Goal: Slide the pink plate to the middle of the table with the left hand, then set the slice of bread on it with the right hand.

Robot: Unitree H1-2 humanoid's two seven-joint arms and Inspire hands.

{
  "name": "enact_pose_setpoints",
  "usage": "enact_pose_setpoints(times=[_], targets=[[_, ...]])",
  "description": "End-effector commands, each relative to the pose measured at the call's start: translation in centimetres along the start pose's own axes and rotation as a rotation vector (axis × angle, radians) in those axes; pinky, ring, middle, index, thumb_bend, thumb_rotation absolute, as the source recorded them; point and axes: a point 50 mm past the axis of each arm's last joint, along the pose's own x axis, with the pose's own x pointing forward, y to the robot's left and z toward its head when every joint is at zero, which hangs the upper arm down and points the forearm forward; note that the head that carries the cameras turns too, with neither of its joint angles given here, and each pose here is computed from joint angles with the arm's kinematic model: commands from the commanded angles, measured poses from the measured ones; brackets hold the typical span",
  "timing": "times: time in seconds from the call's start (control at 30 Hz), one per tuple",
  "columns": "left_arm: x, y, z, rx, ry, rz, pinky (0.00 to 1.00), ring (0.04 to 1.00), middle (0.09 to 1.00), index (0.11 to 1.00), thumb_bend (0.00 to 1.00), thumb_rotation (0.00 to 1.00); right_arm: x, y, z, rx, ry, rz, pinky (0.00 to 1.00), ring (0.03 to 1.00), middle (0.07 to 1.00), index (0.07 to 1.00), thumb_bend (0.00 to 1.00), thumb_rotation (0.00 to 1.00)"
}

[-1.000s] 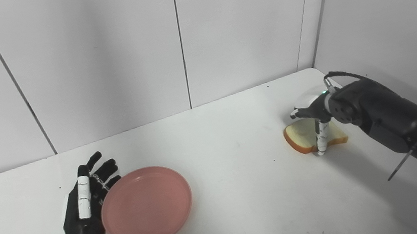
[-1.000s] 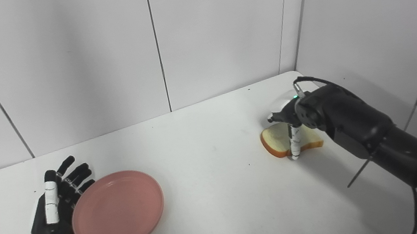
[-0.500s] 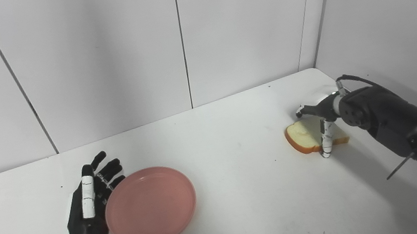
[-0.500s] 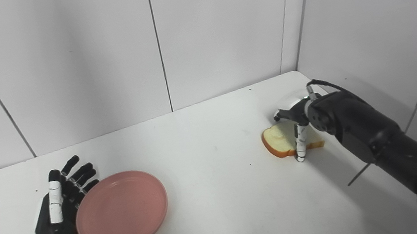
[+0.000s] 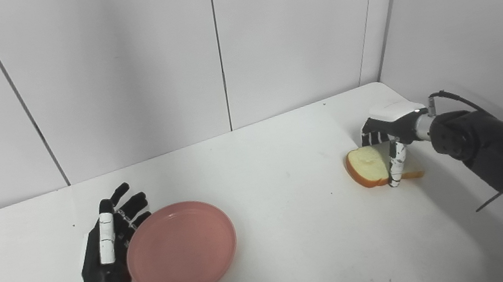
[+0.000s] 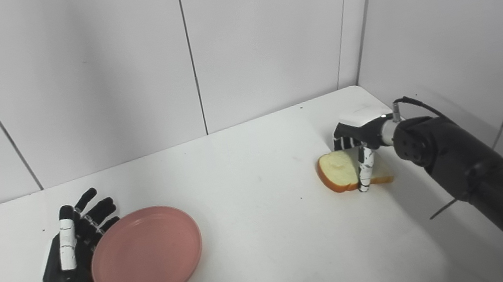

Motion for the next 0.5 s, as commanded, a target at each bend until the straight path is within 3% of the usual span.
enact_pose_setpoints(times=[0.0,0.27,0.47], targets=[[-2.2,0.7,-4.0,-0.028,0.184,0.041,0.73,0.778,0.722,0.783,0.87,0.84,0.0,1.2,0.9,-0.022,-0.064,0.049,0.38,0.439,0.457,0.515,0.53,0.00],[-2.2,0.6,-4.1,-0.041,0.186,0.042,0.73,0.776,0.718,0.757,0.87,0.83,-0.2,0.7,1.6,-0.036,-0.097,0.024,0.34,0.402,0.441,0.521,0.53,0.01],[-2.3,0.6,-4.1,-0.041,0.188,0.039,0.73,0.783,0.733,0.759,0.87,0.82,-0.7,-1.0,2.5,-0.065,-0.151,-0.011,0.33,0.388,0.433,0.529,0.53,0.01]])
